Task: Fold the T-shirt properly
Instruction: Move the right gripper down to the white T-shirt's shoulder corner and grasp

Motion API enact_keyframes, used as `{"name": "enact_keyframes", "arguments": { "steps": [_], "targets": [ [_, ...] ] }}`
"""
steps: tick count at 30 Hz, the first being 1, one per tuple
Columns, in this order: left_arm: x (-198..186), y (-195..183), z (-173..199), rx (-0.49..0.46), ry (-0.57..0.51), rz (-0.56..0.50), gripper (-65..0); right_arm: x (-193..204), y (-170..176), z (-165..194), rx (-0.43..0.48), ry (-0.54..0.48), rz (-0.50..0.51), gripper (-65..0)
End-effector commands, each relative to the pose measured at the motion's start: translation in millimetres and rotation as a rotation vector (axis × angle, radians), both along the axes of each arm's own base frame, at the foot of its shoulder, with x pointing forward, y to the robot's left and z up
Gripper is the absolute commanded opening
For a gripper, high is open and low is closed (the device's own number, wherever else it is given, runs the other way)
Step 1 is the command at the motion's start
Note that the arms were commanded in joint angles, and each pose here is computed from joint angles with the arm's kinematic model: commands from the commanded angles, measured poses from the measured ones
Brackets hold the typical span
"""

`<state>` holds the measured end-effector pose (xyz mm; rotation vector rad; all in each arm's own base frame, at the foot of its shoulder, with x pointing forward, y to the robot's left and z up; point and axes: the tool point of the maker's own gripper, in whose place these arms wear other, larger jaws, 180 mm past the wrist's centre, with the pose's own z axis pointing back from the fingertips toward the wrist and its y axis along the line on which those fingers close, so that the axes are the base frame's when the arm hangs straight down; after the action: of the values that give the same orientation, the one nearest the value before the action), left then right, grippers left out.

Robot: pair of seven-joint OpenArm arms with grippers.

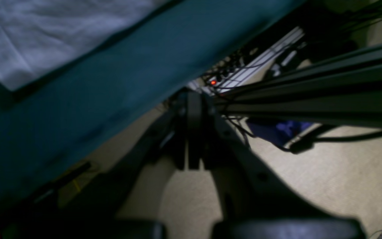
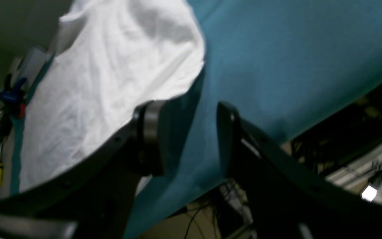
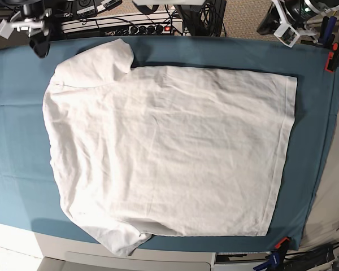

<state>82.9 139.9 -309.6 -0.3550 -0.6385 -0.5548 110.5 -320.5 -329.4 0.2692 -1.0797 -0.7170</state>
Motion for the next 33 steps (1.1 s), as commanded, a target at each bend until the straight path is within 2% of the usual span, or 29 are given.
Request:
{"name": "enact_keyframes", "arguments": {
  "steps": [1, 12, 23, 29, 33],
  "targets": [
    [2.7, -2.5, 6.1, -0.010, -0.023, -0.010, -64.9, 7.5, -1.8, 9.6, -0.022, -0.029, 0.018, -40.8],
    [3.1, -2.6, 6.2, -0.010, -0.024, -0.011, -64.9, 46.1, 9.8, 15.4, -0.013, -0.099, 0.072, -40.8],
    [3.2, -1.4, 5.6, 0.000, -0.025, -0.016, -64.9, 52.4, 34.1, -30.9, 0.120, -0.052, 0.112, -40.8],
    [3.2, 1.4, 3.8, 0.024, -0.029, -0.021, -64.9, 60.4, 53.7, -16.0, 0.166, -0.144, 0.214, -40.8],
    [3.3, 1.3, 3.9, 0.023, -0.029, -0.021, -64.9, 59.6, 60.0, -15.4, 0.183, -0.144, 0.246, -40.8]
  ]
}}
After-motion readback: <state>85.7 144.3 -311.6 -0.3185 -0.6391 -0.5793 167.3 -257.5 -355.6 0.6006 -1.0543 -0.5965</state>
